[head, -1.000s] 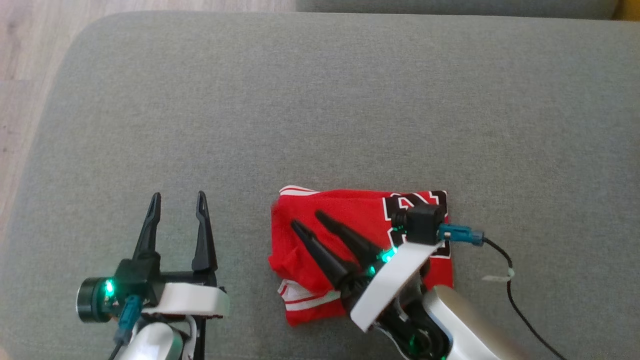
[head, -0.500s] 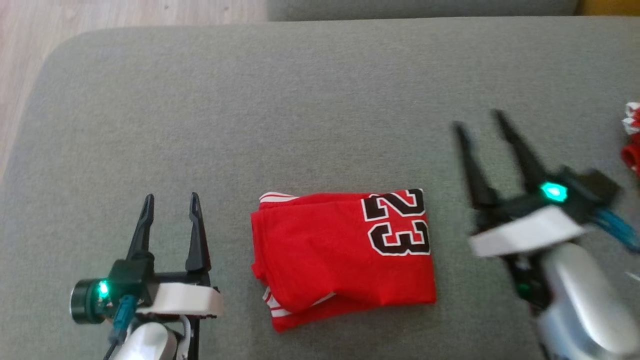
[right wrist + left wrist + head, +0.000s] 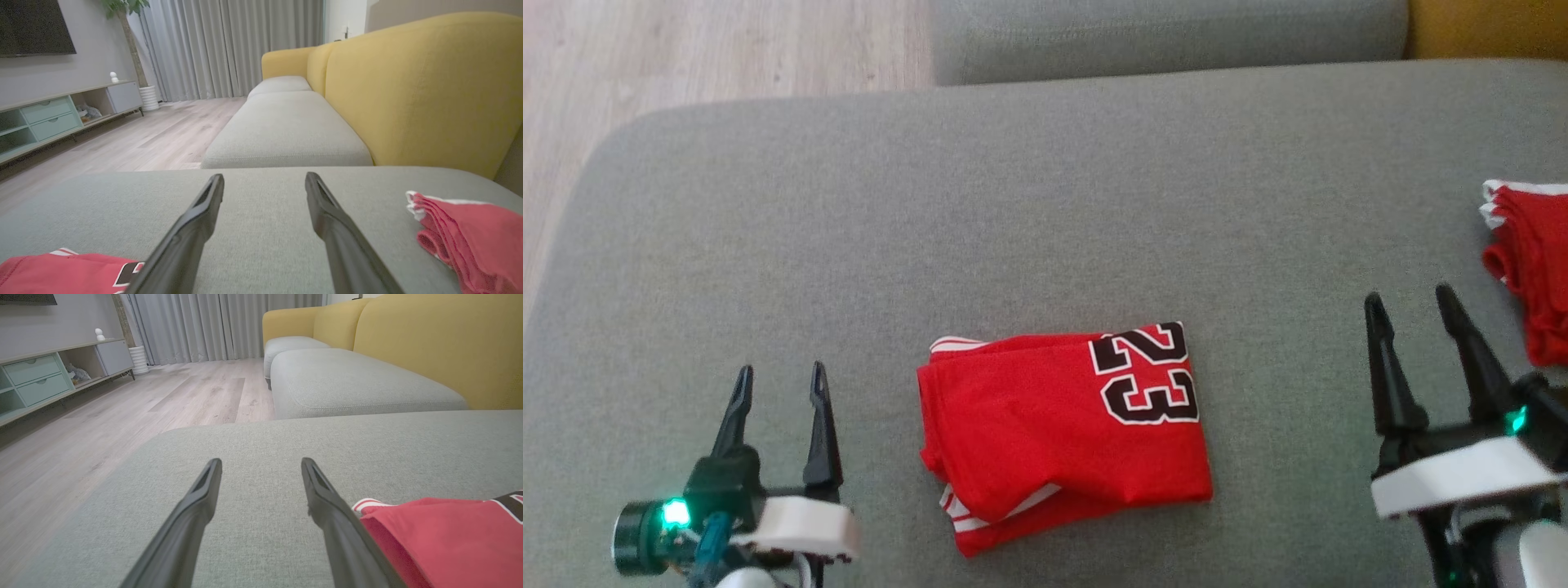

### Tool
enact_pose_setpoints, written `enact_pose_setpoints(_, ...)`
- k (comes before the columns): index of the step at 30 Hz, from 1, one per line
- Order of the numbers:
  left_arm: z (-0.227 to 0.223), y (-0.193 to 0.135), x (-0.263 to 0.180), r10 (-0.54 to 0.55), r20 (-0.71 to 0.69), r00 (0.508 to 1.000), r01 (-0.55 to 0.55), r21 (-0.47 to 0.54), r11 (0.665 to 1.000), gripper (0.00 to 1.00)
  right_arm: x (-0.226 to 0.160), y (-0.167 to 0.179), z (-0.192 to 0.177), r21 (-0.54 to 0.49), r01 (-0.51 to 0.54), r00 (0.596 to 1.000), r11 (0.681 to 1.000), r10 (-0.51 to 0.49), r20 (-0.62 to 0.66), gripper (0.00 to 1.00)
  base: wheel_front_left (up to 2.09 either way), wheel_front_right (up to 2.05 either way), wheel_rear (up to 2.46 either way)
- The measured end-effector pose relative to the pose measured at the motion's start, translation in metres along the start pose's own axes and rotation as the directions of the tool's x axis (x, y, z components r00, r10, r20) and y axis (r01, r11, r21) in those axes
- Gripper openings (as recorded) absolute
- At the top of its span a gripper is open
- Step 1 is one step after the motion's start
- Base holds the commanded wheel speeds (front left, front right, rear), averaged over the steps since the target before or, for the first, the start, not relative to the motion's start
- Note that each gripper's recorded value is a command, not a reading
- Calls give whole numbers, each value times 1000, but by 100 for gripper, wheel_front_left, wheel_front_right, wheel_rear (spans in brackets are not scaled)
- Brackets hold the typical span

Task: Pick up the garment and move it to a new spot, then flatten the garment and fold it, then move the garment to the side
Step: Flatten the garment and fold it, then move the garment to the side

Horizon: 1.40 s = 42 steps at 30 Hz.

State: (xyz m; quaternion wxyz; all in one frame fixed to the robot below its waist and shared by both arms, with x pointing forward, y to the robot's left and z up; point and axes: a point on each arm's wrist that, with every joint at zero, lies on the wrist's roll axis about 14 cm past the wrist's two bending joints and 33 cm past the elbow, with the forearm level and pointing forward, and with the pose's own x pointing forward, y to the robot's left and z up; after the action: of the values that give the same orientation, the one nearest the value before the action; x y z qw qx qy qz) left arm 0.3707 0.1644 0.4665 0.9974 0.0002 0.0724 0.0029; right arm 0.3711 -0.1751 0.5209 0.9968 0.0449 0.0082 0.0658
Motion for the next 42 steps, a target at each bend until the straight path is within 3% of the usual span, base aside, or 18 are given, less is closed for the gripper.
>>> enact_pose_setpoints(15, -8, 7, -34, 4, -45, 999, -4, 6, 1000, 100, -41, 25, -10, 83, -19, 998, 996, 24, -53, 100, 0, 0, 0)
enact_pose_setpoints(37, -8, 7, -35, 6, -56, 998, -6, 3, 1000, 100, -38, 29, -11, 96, -26, 998, 995, 32, -61, 100, 0, 0, 0)
enact_pose_setpoints(42, -9, 8, -32, 10, -62, 998, -10, 0, 1000, 100, -35, 30, -30, 98, -32, 989, 995, 46, -142, 100, 0, 0, 0)
